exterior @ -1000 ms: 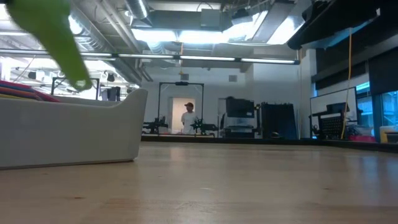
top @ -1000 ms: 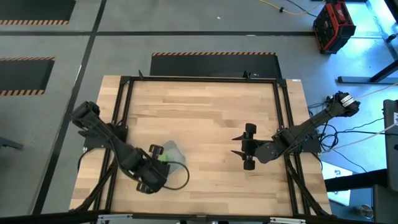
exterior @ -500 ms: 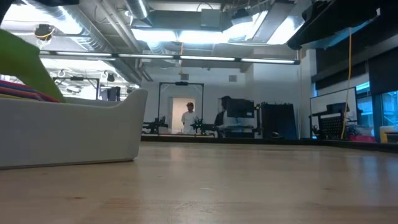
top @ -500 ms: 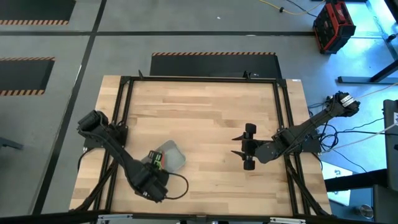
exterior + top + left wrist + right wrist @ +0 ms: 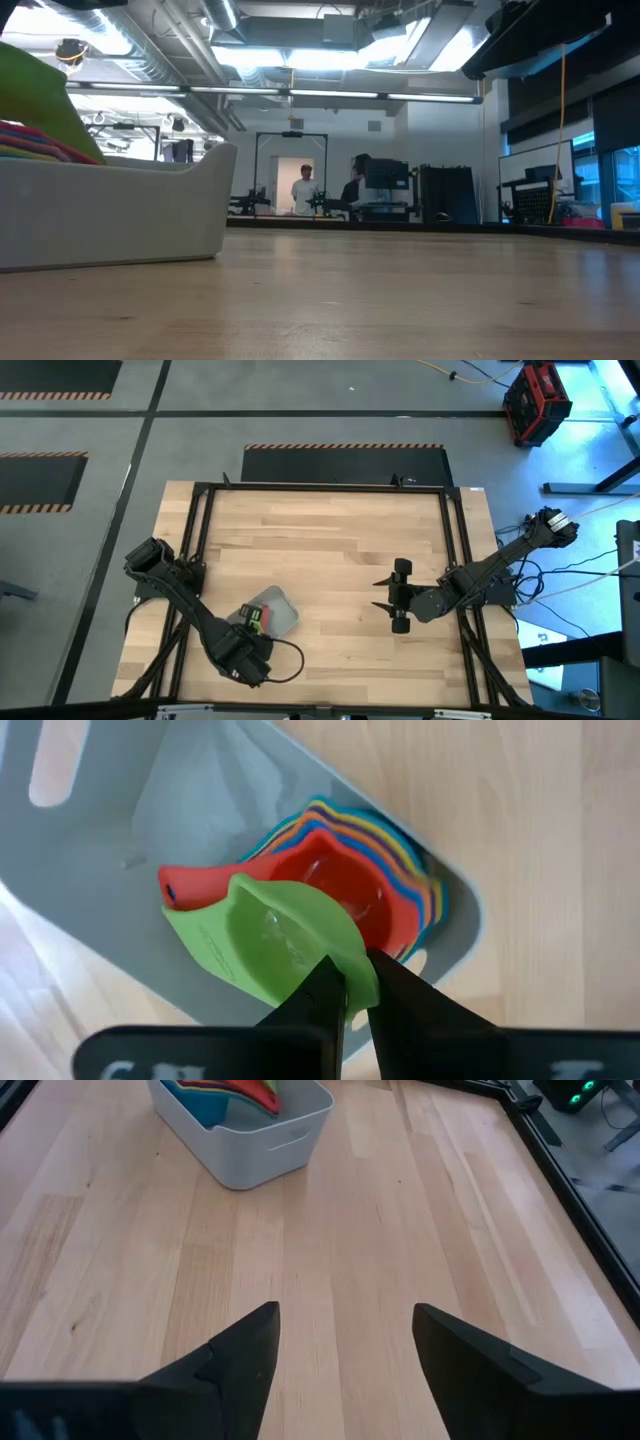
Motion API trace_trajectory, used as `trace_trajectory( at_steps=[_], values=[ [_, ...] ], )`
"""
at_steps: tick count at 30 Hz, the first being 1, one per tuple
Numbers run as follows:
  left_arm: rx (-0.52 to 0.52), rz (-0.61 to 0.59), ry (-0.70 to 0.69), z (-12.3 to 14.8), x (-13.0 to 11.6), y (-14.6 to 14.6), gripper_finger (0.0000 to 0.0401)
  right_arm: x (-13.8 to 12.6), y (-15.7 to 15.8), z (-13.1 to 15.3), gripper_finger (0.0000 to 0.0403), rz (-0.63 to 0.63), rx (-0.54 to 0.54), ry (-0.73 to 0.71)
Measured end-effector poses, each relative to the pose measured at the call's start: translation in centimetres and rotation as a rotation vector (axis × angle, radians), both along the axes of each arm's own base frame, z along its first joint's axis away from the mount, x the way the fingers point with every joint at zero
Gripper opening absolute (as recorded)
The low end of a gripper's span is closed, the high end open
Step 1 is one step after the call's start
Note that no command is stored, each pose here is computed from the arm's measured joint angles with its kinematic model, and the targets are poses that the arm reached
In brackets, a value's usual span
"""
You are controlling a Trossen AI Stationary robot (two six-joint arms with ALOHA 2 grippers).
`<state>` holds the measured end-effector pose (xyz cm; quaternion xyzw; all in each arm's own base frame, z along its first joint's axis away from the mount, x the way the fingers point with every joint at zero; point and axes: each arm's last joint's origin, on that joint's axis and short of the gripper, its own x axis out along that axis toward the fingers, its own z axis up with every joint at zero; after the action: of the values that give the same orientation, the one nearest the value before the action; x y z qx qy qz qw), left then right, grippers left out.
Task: Nest measuring cups in basket
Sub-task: Stack the green measuring cup on the red measuring cup in the gray bin
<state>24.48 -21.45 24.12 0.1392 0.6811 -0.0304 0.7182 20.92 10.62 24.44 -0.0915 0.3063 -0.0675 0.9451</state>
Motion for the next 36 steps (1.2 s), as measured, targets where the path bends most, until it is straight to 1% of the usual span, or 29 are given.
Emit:
trace_trajectory(
  at_steps=[7, 18, 20, 24, 27, 29, 32, 34, 36],
  values=[
    [-0.029, 0.000, -0.003, 0.0, 0.1, -0.2, 0.0048, 0.0, 0.0, 0.0, 0.0236, 0.000, 0.000, 0.000],
    [-0.026, 0.001, -0.006, 0.0, 0.1, -0.2, 0.0084, 0.0, 0.0, 0.0, 0.0236, 0.000, 0.000, 0.000],
    [-0.025, 0.016, -0.010, 0.0, 0.1, -0.2, 0.0092, 0.0, 0.0, 0.0, 0.0236, 0.000, 0.000, 0.000],
    [-0.036, 0.079, -0.027, 0.0, 0.4, 0.0, 0.0108, 0.0, 0.0, 0.0, 0.0236, 0.000, 0.000, 0.000],
    [-0.072, 0.148, -0.059, 0.0, 1.0, 0.1, 0.0115, 0.0, 0.0, 0.0, 0.0236, 0.001, -0.001, 0.000],
    [-0.108, 0.188, -0.051, 0.0, 1.3, 0.2, 0.0116, 0.0, 0.0, 0.0, 0.0236, 0.001, -0.001, 0.000],
    [-0.189, 0.242, 0.032, 0.0, 1.5, 0.5, 0.0117, 0.0, 0.0, 0.0, 0.0236, 0.002, -0.002, 0.001],
    [-0.247, 0.312, 0.107, 0.1, 1.5, 0.9, 0.0117, 0.0, 0.0, 0.0, 0.0236, 0.002, -0.002, 0.001],
    [-0.281, 0.384, 0.150, 0.3, 1.6, 1.4, 0.0117, 0.0, 0.0, 0.0, 0.0236, 0.002, -0.002, 0.001]
  ],
)
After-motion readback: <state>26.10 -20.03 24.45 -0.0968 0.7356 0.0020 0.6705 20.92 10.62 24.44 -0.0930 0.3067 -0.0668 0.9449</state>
